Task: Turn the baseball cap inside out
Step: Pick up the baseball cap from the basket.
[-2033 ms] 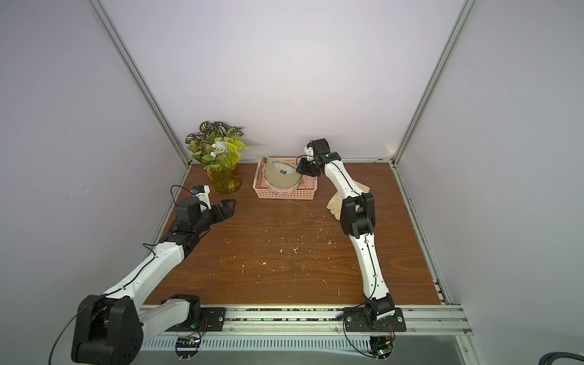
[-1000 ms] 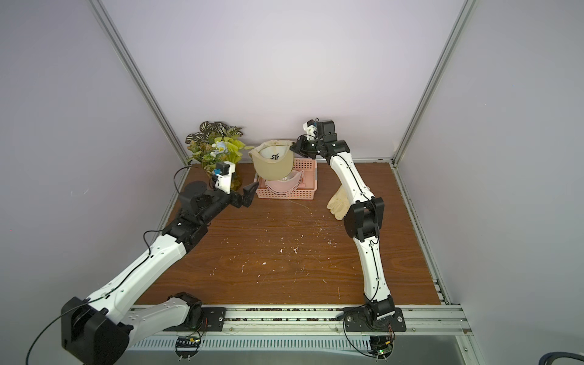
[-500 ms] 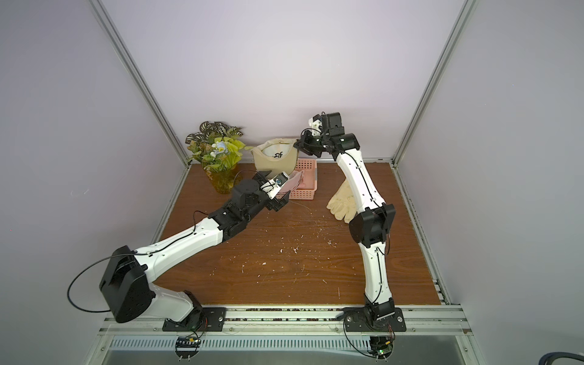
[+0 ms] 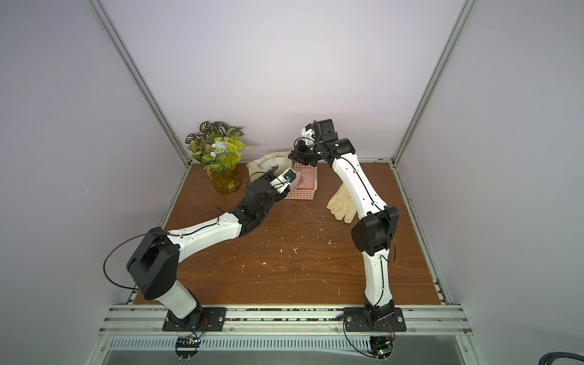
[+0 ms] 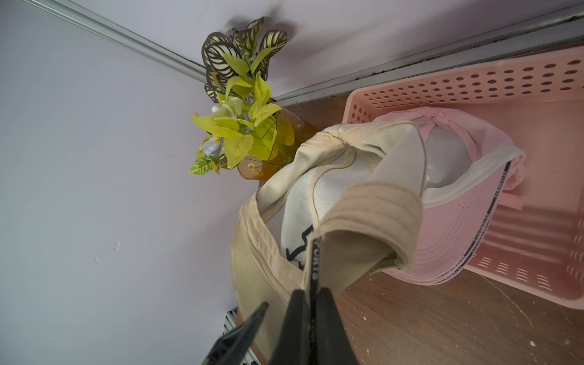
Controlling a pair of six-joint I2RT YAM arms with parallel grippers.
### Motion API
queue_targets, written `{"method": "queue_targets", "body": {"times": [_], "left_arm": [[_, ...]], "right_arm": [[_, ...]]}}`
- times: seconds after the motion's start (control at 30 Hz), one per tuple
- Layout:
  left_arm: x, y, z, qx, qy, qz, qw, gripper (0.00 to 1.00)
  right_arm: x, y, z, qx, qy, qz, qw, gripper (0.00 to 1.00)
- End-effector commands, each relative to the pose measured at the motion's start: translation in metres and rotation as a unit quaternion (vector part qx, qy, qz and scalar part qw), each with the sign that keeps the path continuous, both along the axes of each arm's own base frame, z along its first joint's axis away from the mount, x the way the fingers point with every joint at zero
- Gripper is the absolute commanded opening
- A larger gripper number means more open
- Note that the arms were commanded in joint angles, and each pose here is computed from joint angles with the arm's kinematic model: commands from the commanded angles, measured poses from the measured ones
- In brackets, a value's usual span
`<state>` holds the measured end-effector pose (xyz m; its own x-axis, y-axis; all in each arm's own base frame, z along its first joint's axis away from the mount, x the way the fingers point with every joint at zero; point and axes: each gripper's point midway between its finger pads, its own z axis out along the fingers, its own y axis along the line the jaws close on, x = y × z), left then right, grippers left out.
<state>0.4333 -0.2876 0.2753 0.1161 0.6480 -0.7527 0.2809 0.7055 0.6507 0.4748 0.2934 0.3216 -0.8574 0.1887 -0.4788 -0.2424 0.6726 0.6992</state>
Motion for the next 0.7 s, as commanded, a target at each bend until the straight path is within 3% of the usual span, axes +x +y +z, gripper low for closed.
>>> {"method": "queue_targets", "body": {"times": [0.0,0.07,0.13,0.2,0.3,0.4,0.57,0.67], "left_arm": [[0.003,0.003,0.041,-0.049,-0.044,0.016,0.998,0.31],[-0.005,0.003,0.046,-0.064,-0.041,0.003,0.997,0.16],[-0.012,0.004,0.055,-0.085,-0.031,-0.011,0.996,0.01],[-0.023,0.003,0.065,-0.112,-0.016,-0.033,0.993,0.00],[-0.041,0.000,0.082,-0.160,0.013,-0.070,0.984,0.00],[-0.055,-0.004,0.090,-0.206,0.063,-0.098,0.972,0.00],[-0.068,-0.012,0.086,-0.292,0.188,-0.099,0.932,0.00],[-0.076,-0.018,0.074,-0.343,0.255,-0.098,0.899,0.00]], "right_arm": [[-0.022,-0.006,0.040,0.010,-0.051,0.012,0.999,0.01],[-0.025,-0.012,0.043,0.001,-0.067,0.005,0.998,0.07],[-0.027,-0.019,0.053,-0.004,-0.094,-0.006,0.996,0.22],[-0.030,-0.027,0.064,-0.012,-0.135,-0.017,0.991,0.28],[-0.036,-0.046,0.082,-0.031,-0.209,-0.045,0.976,0.43],[-0.052,-0.070,0.104,-0.036,-0.292,-0.083,0.952,0.51],[-0.091,-0.105,0.119,-0.070,-0.399,-0.116,0.907,0.74],[-0.113,-0.102,0.112,-0.086,-0.415,-0.070,0.903,0.78]]}}
